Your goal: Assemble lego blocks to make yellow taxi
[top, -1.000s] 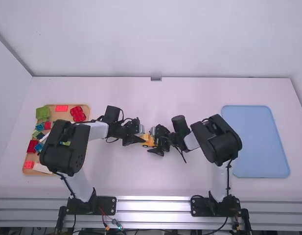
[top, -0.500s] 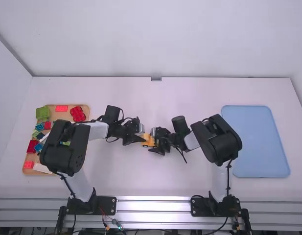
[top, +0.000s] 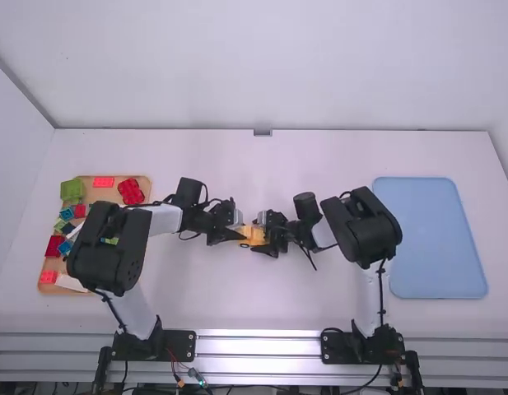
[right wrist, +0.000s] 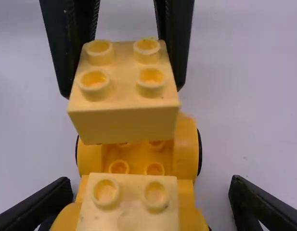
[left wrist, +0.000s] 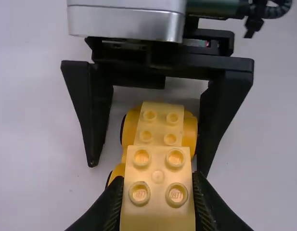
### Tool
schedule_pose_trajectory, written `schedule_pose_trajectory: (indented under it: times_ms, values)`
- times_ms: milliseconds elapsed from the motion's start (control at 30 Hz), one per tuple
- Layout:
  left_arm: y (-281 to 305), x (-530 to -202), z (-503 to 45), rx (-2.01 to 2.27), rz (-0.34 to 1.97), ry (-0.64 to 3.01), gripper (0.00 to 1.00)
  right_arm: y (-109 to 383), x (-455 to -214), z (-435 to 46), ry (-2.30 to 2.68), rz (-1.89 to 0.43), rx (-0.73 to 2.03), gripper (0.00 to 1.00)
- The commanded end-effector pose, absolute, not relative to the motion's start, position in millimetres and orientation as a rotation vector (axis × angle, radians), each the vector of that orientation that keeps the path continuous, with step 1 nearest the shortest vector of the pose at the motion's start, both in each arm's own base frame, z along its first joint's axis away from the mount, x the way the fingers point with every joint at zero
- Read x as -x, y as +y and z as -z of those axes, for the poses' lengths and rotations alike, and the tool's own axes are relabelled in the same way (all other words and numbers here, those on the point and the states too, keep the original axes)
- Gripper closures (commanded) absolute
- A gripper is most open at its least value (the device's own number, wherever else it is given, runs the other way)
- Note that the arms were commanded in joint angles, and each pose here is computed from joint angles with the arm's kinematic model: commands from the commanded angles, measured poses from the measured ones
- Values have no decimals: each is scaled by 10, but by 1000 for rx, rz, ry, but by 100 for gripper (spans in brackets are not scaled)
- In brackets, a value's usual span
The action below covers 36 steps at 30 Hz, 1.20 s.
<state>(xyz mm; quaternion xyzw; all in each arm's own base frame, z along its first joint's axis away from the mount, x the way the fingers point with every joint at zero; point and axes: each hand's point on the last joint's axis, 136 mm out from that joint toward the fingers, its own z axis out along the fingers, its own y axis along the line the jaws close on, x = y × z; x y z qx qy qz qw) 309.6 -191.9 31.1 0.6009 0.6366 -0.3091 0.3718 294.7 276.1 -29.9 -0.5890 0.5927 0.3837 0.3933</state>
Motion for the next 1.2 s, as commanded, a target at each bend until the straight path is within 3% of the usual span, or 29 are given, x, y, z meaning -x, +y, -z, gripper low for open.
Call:
schedule_pose_trajectory:
  times_ms: [0,200,400,500,1100,1167]
  values:
    - [-1965,-3030,-299,-1548,830,1607,98,2760,-2887,309,1472,-1068,1486,16]
    - [-1958,-3043,-268,-1550,821,1613,98,2747,-2891,308,1475,-1066,1482,20]
    - [-1969,-3026,-191,-1545,849,1618,98,2764,-2861,316,1478,-1075,1488,40]
    - [-1973,-3023,-157,-1544,857,1618,98,2754,-2837,338,1460,-1065,1511,44]
    - [-2086,-3021,17,-1601,802,1654,98,2742,-2810,361,1475,-1075,1515,43]
    - [-2084,-3021,19,-1599,803,1659,84,2742,-2812,361,1477,-1076,1514,43]
